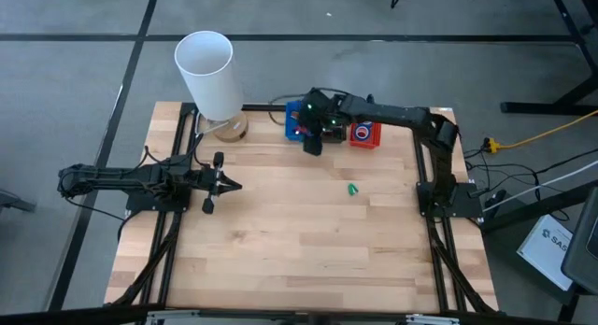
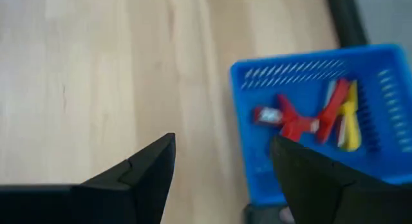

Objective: Pick and place Stapler, Stapler remover, tape
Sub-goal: Put the green stapler into the blue bin, then return to Home Position

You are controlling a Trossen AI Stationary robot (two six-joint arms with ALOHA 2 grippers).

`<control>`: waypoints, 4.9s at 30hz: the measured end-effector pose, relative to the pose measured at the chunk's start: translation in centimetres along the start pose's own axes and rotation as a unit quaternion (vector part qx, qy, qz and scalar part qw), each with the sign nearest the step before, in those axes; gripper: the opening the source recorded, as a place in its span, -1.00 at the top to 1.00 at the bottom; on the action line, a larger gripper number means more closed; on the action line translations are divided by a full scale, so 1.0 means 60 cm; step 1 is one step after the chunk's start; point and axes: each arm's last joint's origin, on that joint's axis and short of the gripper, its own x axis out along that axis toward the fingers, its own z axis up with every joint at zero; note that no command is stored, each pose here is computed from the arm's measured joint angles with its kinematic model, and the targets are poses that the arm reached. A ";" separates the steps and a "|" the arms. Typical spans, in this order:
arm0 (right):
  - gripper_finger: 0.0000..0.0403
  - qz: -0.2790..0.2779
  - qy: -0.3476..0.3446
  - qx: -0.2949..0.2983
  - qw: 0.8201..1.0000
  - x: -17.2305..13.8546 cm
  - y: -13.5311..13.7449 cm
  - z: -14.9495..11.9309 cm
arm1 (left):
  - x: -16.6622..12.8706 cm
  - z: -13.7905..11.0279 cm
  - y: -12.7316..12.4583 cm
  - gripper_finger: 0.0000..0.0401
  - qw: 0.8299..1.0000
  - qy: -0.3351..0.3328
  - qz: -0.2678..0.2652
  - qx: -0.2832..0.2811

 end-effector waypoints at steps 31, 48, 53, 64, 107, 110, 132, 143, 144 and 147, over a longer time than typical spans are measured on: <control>-0.27 -0.023 0.076 0.160 0.984 -0.057 0.178 -0.271 | 0.000 0.000 0.000 0.92 1.000 0.000 0.000 0.000; -0.26 -0.060 0.139 0.242 0.958 -0.026 0.222 -0.294 | 0.000 0.000 0.000 0.92 1.000 0.000 0.000 0.000; -0.26 -0.061 0.158 0.230 0.958 -0.010 0.234 -0.301 | 0.000 0.000 0.000 0.92 1.000 0.000 0.000 0.000; 0.32 -0.069 0.162 0.219 0.960 -0.002 0.240 -0.303 | 0.000 0.000 0.000 0.92 1.000 0.000 0.000 0.000; 0.65 -0.118 -0.140 -0.054 0.982 -0.090 0.036 -0.042 | 0.000 0.000 0.000 0.92 1.000 0.000 0.000 0.000; 0.64 -0.113 -0.140 -0.048 0.983 -0.080 0.019 -0.034 | 0.000 0.000 0.000 0.92 1.000 0.000 0.000 0.000; 0.31 -0.110 -0.111 -0.013 0.988 0.010 -0.065 -0.007 | 0.000 0.000 0.000 0.92 1.000 0.000 0.000 0.000; -0.41 -0.111 -0.127 0.087 0.982 -0.019 -0.093 0.010 | 0.000 0.000 0.000 0.92 1.000 0.000 0.000 0.000; -0.44 -0.109 -0.128 0.088 0.982 -0.019 -0.092 0.010 | 0.000 0.000 0.000 0.92 1.000 0.000 0.000 0.000; -0.47 -0.080 -0.135 0.071 0.985 -0.017 -0.083 0.014 | 0.000 0.000 0.000 0.92 1.000 0.000 0.002 0.000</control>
